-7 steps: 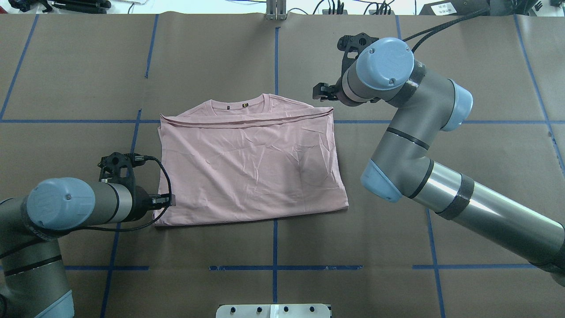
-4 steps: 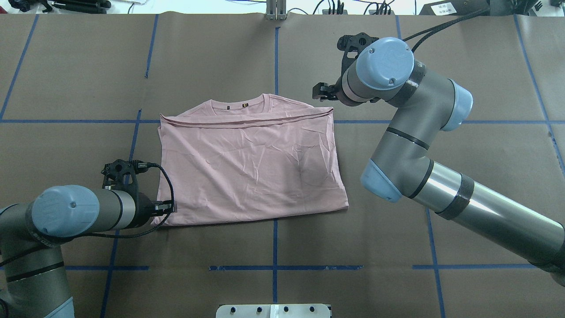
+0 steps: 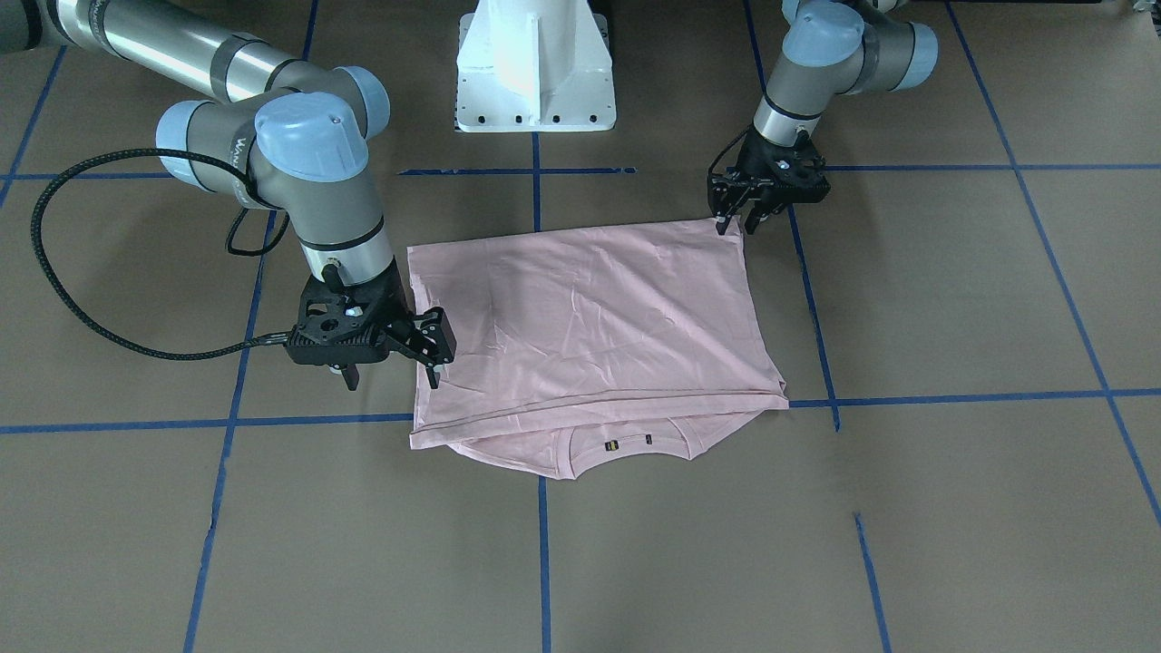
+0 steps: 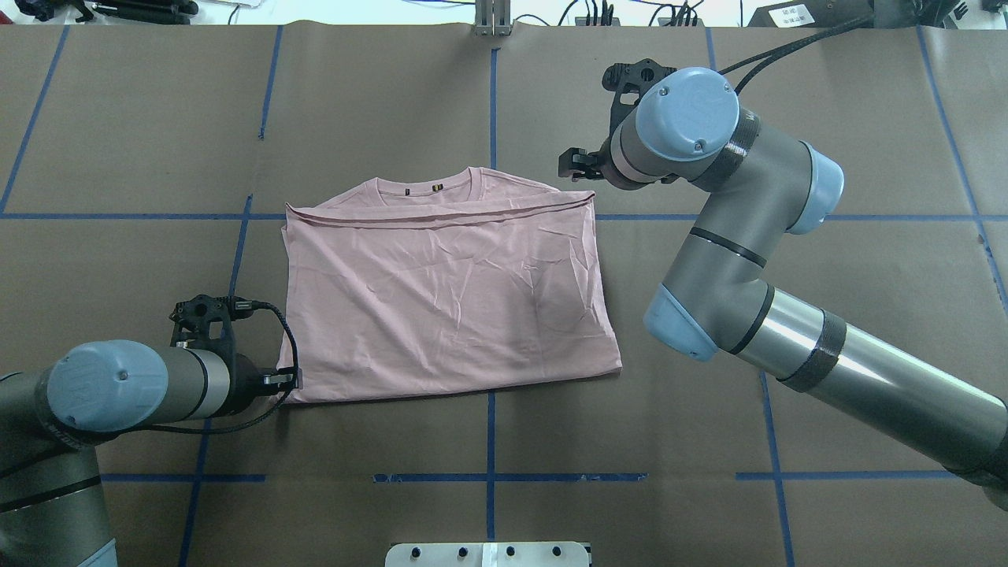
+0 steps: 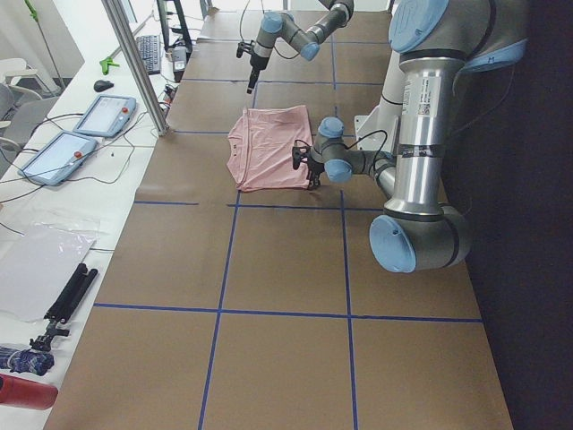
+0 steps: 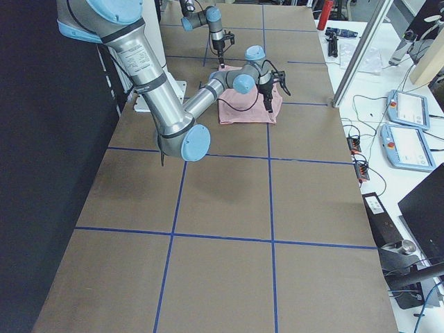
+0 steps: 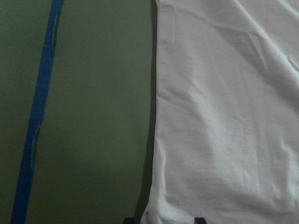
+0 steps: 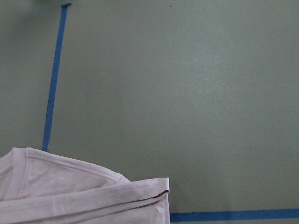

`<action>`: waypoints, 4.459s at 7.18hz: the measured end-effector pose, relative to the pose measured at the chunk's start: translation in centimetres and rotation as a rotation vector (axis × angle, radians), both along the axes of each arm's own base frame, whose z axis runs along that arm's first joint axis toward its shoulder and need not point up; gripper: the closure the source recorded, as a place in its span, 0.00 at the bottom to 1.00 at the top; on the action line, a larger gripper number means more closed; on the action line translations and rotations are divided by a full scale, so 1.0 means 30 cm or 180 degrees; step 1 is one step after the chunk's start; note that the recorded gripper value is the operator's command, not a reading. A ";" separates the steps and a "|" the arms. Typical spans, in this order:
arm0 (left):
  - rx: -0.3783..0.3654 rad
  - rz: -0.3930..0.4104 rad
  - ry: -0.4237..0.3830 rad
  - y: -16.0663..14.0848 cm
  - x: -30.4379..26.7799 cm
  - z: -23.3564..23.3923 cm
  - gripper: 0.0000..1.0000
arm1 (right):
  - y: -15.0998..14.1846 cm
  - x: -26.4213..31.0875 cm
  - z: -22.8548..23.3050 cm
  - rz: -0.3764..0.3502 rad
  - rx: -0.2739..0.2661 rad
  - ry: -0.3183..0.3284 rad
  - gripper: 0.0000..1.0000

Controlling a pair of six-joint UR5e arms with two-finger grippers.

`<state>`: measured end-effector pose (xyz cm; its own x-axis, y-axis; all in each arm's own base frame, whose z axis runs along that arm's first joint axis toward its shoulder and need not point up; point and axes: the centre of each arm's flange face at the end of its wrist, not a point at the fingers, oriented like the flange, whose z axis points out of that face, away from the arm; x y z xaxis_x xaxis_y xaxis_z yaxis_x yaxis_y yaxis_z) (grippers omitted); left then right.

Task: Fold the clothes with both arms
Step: 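Grasp the near corner of the folded shirt with the left gripper, then drag the folded shirt away from the robot with the left gripper, then move the right gripper to the shirt's collar edge while the left holds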

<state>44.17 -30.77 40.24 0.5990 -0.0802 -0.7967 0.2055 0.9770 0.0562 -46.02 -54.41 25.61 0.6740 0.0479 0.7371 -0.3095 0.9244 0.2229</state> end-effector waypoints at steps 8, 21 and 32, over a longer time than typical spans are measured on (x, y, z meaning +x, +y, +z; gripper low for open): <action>0.0004 0.0088 0.0006 0.043 0.021 -0.003 1.00 | -0.002 0.004 0.000 0.0008 0.0003 0.0001 0.00; 0.1460 -0.0187 -0.1378 -1.510 -0.328 0.149 0.01 | -0.008 0.013 0.034 0.0062 -0.0035 0.0037 0.00; 0.1843 -0.0057 -0.0576 -1.301 -0.426 0.133 0.00 | 0.188 -0.699 -0.379 0.0741 -0.1206 -0.0500 0.33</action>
<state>31.40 -69.80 44.25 0.7316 0.3245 -0.5996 0.1592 0.7738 0.6131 -66.98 -48.79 14.23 0.4951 0.4698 0.7309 -0.5211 0.8337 -0.1829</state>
